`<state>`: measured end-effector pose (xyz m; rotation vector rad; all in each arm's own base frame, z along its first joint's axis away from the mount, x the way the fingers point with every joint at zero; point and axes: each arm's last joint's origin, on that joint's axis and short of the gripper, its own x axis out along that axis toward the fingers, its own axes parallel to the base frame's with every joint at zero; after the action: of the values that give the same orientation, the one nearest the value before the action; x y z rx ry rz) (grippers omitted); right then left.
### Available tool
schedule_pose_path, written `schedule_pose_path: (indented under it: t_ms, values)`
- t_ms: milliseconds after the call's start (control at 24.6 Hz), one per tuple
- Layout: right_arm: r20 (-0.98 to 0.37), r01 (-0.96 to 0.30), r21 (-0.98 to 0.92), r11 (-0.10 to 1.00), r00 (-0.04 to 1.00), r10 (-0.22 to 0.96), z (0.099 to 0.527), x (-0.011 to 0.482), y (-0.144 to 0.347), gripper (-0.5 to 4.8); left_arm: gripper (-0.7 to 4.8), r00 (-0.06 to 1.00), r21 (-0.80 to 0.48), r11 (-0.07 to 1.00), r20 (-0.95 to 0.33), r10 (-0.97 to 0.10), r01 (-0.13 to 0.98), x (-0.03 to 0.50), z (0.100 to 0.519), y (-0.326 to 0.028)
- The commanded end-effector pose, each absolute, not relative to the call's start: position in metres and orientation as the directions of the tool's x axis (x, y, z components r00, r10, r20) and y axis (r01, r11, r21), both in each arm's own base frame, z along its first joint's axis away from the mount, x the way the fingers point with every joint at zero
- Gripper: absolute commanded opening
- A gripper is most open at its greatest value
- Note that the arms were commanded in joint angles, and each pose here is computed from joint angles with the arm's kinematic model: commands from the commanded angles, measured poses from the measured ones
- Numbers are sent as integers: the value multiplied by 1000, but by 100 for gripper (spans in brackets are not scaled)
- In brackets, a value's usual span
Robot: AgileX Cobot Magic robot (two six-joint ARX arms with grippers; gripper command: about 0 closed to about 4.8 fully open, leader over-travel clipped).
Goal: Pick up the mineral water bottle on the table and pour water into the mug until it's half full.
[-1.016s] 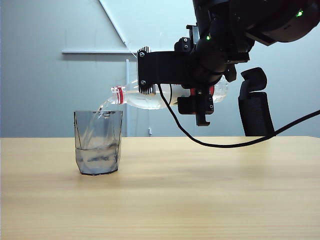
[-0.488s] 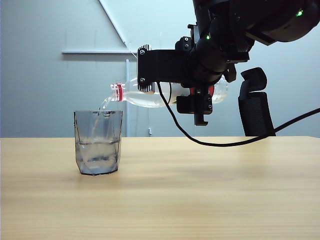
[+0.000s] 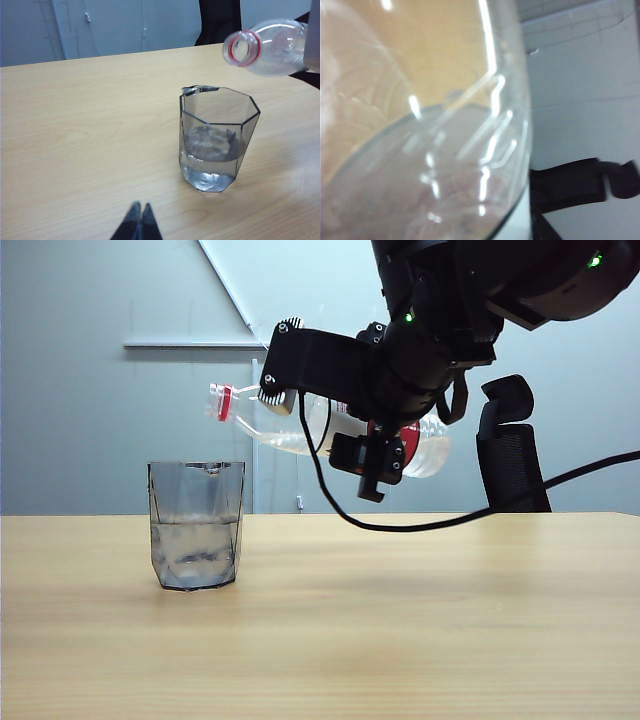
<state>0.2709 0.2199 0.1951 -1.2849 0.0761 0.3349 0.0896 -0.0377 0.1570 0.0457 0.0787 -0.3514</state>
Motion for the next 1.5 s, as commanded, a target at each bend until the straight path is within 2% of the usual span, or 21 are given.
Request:
schedule_pose_path:
  t_ms: [41, 284, 325, 406, 488, 610, 650, 813, 894, 1504]
  values:
    - [-210, -286, -859, 424, 954, 216, 203, 269, 223, 323, -2, 937, 27, 938, -70, -343, 346, 90, 159, -38]
    - [-229, -305, -634, 711, 952, 204, 208, 264, 222, 323, -2, 937, 27, 938, -71, -343, 346, 90, 159, -38]
    - [-223, -305, -512, 803, 950, 219, 213, 262, 221, 323, -2, 937, 27, 938, -71, -343, 346, 90, 159, -38]
    - [-212, -301, -324, 897, 947, 241, 217, 262, 216, 324, -2, 937, 27, 938, -71, -343, 346, 90, 159, -38]
    - [-223, -320, -168, 932, 934, 281, 214, 264, 208, 324, -2, 937, 27, 938, -70, -343, 346, 90, 159, -38]
    - [-214, -342, -41, 939, 921, 327, 203, 264, 196, 324, -2, 937, 27, 938, -70, -343, 346, 90, 159, -38]
    - [-173, -338, -8, 941, 927, 332, 196, 260, 190, 324, -2, 937, 27, 938, -70, -343, 345, 90, 159, -38]
    - [-63, -312, 103, 945, 946, 319, 181, 246, 171, 324, -2, 937, 27, 938, -71, -343, 346, 90, 159, -38]
    - [-50, -297, 138, 945, 951, 307, 174, 242, 163, 328, -2, 937, 27, 938, -70, -343, 346, 90, 159, -38]
    - [-98, -274, 159, 949, 952, 291, 157, 241, 157, 335, -2, 937, 27, 938, -70, -343, 346, 90, 159, -38]
